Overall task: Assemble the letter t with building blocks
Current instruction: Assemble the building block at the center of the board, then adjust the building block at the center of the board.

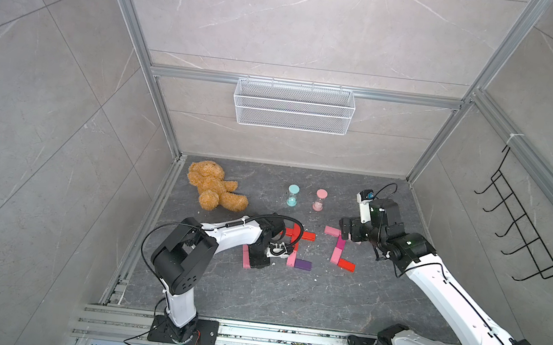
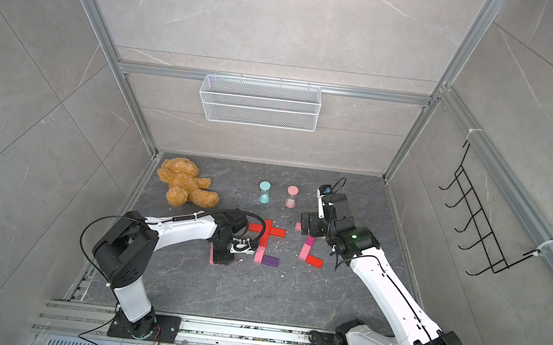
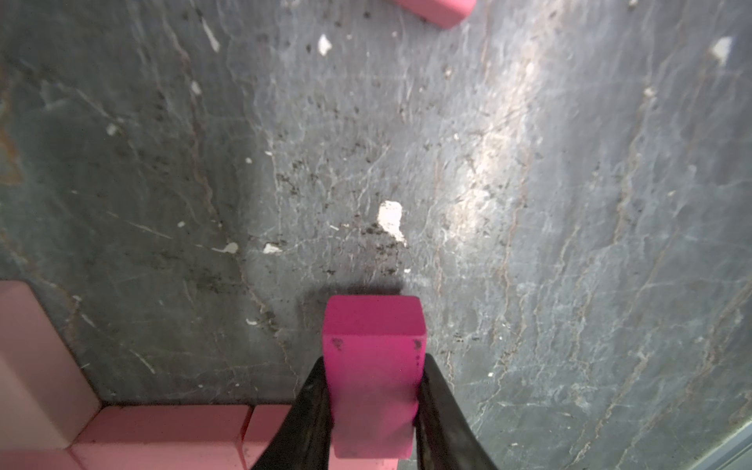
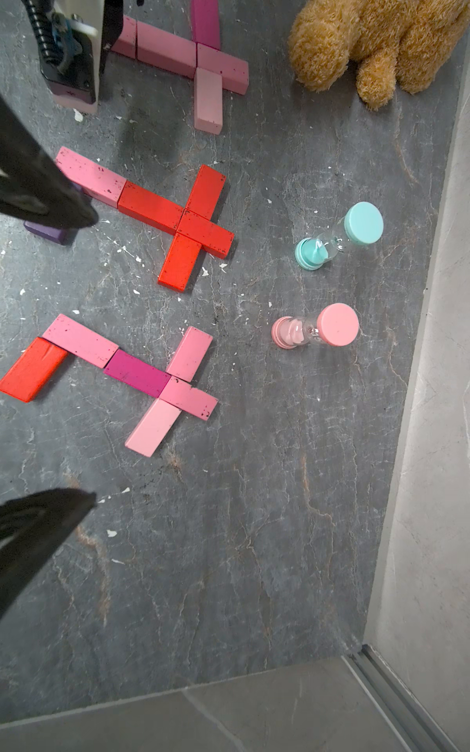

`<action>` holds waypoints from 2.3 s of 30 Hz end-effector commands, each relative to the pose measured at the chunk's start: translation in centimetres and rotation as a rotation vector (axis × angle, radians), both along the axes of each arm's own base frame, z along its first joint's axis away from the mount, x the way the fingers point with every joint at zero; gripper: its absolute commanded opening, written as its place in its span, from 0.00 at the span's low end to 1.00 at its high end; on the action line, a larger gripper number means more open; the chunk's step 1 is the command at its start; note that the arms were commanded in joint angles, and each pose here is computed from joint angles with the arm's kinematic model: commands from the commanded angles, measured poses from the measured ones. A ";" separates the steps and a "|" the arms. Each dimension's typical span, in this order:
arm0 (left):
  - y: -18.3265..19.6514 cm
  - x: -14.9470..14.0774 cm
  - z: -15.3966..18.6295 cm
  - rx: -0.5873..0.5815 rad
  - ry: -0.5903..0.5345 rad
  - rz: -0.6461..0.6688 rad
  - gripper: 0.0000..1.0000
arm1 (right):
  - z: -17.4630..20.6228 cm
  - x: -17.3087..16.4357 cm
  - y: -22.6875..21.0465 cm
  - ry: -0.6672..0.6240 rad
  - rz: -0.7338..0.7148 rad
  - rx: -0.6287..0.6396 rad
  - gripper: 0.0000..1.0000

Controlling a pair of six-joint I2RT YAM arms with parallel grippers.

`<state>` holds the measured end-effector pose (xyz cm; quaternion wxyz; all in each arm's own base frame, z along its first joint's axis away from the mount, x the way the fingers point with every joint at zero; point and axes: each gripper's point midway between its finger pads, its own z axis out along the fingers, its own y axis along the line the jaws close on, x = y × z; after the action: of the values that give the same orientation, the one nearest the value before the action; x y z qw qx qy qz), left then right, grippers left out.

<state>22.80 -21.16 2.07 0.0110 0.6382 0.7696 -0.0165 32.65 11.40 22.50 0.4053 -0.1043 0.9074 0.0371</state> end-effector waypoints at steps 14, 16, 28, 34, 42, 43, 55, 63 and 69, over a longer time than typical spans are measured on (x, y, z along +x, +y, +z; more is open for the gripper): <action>0.3 0.8 -0.2 0.034 -0.012 0.025 0.49 | 0.4 -0.3 0.0 -0.008 0.010 -0.002 1.00; 0.1 0.9 -0.2 0.030 -0.019 0.029 0.49 | 0.4 -0.3 0.0 -0.008 0.011 -0.003 1.00; -1.5 3.3 3.2 -0.063 -0.101 0.081 0.53 | 0.4 -0.2 0.0 -0.010 0.009 -0.003 1.00; -2.4 3.2 5.5 -0.125 -0.096 0.091 0.56 | 0.5 -0.2 0.1 -0.013 0.014 0.001 1.00; -2.4 2.7 6.6 -0.155 -0.097 0.083 0.49 | 0.5 -0.1 0.2 -0.013 0.016 0.008 1.00; -2.4 2.5 6.3 -0.151 -0.083 0.079 0.49 | 0.5 -0.2 0.2 -0.012 0.017 0.007 1.00; -1.5 1.1 3.3 -0.071 0.013 0.053 0.49 | 0.4 -0.3 0.0 -0.012 0.012 0.002 1.00; -0.8 1.6 1.6 -0.008 0.001 0.068 0.54 | 0.3 -0.4 0.0 -0.011 0.012 0.000 1.00; -0.5 1.5 0.6 0.020 0.022 0.074 0.51 | 0.4 -0.4 -0.1 -0.015 0.009 0.000 1.00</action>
<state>24.59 -22.18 3.00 0.0095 0.6104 0.7918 -0.0220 32.64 11.46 22.50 0.4052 -0.1049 0.9074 0.0385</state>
